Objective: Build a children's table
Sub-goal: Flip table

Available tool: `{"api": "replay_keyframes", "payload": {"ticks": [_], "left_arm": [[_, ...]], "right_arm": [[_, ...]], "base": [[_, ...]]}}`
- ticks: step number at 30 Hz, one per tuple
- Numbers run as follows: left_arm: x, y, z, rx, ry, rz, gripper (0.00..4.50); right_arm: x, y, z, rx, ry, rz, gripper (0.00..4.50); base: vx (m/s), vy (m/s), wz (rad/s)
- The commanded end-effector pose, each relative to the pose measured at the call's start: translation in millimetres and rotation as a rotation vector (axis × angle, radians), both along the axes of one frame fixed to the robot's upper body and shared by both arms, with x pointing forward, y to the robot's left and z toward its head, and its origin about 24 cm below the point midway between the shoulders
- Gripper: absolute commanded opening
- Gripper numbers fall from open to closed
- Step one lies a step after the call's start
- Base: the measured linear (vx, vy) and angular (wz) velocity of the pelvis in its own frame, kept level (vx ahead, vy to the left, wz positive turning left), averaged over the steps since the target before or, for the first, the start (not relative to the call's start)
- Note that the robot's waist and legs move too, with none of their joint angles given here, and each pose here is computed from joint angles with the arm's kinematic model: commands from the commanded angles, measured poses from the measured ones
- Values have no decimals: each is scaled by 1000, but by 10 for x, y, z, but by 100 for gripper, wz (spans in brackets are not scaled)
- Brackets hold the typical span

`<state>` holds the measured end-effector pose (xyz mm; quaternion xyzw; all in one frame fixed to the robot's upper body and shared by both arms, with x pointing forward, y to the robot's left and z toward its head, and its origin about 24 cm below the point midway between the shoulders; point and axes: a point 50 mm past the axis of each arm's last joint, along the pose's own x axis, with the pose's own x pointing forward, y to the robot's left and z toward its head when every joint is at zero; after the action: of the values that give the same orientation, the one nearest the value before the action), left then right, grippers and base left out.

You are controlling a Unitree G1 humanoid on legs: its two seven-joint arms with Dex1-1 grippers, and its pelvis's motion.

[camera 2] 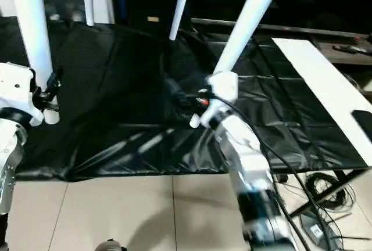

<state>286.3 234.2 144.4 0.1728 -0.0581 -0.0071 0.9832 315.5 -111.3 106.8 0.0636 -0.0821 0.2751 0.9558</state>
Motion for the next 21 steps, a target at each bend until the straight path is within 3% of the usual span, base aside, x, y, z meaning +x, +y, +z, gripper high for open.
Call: {"api": "replay_keyframes", "payload": {"ticks": [1,4,6,16,21], "left_arm": [[7,-22,-133,10,58,-18,159],[-2,2,-166,10,70,-10,159],[-59,55,-231,17,92,8,159],[-144,262,-327,48,125,51,159],[-150,329,-354,72,139,53,159]], "right_arm": [[-35,-112,8,-3,-37,-78,439],[-70,-197,-22,12,-37,-170,448],[-68,-389,-29,59,-39,-332,450],[-129,-509,82,74,-159,-456,450],[-83,-487,-18,53,-94,-425,450]], "base": [[0,0,0],[0,0,0],[0,0,0],[0,0,0],[0,0,0]]}}
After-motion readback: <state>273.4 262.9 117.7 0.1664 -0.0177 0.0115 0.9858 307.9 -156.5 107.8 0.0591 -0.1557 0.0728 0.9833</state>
